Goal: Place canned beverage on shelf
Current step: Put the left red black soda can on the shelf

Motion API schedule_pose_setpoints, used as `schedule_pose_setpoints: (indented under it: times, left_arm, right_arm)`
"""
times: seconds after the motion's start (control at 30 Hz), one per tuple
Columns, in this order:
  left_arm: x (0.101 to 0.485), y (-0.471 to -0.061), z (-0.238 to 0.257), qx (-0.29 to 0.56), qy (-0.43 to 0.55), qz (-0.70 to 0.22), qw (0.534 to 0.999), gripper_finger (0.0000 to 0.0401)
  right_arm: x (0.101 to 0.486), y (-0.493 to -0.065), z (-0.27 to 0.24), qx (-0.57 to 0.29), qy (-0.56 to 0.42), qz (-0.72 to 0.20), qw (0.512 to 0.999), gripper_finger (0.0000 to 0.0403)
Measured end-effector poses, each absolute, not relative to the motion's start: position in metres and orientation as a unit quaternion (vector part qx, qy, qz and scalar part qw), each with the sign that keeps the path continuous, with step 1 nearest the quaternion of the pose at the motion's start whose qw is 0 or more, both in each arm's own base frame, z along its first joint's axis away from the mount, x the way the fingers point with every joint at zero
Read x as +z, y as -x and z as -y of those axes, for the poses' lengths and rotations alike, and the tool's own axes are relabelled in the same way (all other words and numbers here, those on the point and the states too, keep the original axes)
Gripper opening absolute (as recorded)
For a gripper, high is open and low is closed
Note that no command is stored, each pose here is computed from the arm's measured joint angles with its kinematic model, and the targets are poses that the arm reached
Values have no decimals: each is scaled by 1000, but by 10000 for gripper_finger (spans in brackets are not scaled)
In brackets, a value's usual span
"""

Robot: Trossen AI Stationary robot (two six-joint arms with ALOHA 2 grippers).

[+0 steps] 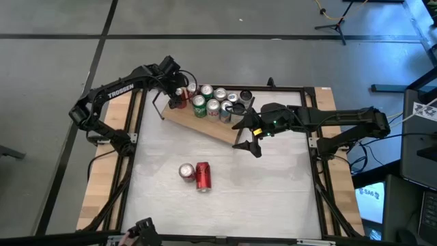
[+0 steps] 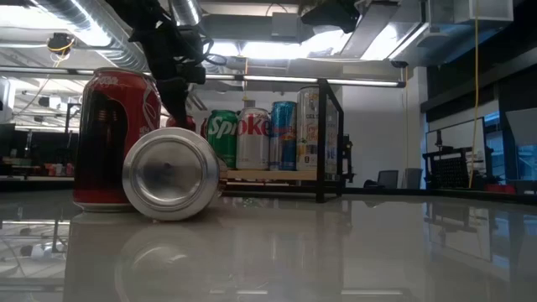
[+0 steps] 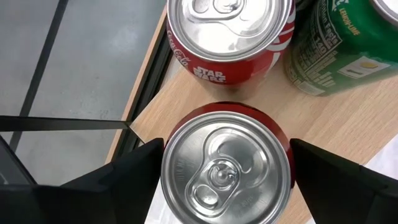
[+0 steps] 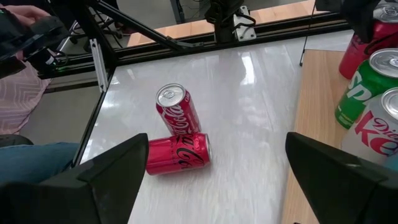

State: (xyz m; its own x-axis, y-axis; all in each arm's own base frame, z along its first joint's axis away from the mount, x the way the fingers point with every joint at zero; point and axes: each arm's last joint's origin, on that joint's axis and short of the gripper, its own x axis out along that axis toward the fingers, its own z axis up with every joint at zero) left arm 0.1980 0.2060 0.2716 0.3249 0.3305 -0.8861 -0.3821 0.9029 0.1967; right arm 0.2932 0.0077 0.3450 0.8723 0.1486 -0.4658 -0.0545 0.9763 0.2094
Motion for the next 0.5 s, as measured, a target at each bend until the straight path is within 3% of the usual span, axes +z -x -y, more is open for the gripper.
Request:
schedule_pose_setpoints:
  times: [0.27, 0.5]
  left_arm:
    - [272, -198, -206, 219, 24, -538, 813, 333]
    - [272, -198, -206, 220, 26, -538, 813, 360]
  right_arm:
    - [345, -293, -8, 53, -95, -247, 963, 372]
    - [345, -293, -8, 53, -95, -247, 963, 372]
